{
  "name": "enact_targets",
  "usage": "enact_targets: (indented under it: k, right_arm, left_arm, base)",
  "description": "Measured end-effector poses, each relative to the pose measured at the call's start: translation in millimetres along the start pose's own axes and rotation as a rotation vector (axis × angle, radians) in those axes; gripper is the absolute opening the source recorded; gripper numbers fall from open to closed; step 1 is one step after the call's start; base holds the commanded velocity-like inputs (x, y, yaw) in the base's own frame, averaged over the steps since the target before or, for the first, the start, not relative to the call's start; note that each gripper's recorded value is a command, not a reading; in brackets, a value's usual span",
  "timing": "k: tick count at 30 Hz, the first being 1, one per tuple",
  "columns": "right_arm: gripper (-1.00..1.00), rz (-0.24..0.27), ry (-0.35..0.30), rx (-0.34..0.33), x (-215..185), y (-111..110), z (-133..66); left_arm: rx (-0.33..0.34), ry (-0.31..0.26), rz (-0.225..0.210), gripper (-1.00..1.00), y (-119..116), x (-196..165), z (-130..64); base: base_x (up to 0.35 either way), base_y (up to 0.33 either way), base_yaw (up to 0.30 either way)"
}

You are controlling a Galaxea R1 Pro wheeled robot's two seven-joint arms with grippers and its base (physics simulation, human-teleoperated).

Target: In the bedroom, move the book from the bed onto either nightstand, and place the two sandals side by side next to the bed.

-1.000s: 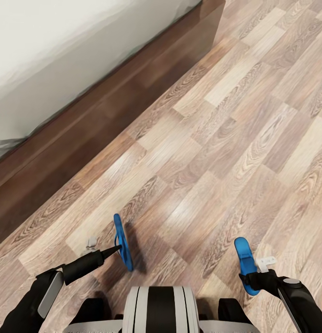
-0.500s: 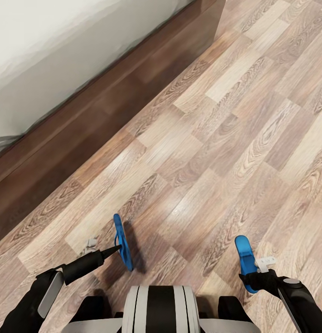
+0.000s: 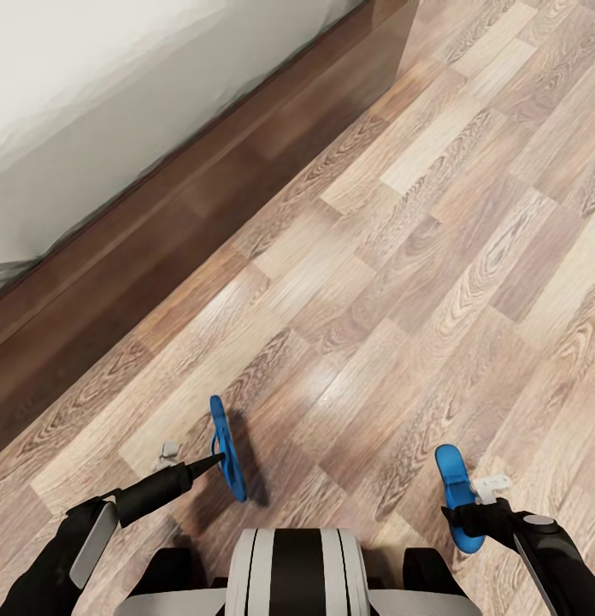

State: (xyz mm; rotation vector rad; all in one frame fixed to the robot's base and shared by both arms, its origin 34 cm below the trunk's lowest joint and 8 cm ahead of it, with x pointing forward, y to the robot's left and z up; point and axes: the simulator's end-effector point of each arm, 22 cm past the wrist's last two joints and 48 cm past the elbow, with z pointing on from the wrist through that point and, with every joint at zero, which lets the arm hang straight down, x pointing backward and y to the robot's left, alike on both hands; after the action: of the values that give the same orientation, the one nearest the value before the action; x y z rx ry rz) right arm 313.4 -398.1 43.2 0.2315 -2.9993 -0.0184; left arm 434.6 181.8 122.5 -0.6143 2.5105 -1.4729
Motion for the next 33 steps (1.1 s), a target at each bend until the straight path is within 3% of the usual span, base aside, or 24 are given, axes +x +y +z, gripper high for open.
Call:
enact_targets:
  k: [20, 21, 33]
  right_arm:
    - [1.00, 0.001, 0.023, -0.003, 9.3, 1.1, 7.7]
    - [-1.00, 0.001, 0.023, -0.003, 9.3, 1.2, 7.7]
    - [-1.00, -0.006, 0.004, -0.001, 0.8, 0.6, 5.3]
  left_arm:
    - [-0.010, 0.010, -0.022, -1.00, 10.6, 7.6, 1.7]
    - [-0.010, 0.010, -0.022, -1.00, 10.6, 7.5, 1.7]
    - [-0.010, 0.010, -0.022, -1.00, 10.6, 7.5, 1.7]
  base:
    - [0.000, 0.000, 0.000]
    - [0.000, 0.000, 0.000]
    - [0.000, 0.000, 0.000]
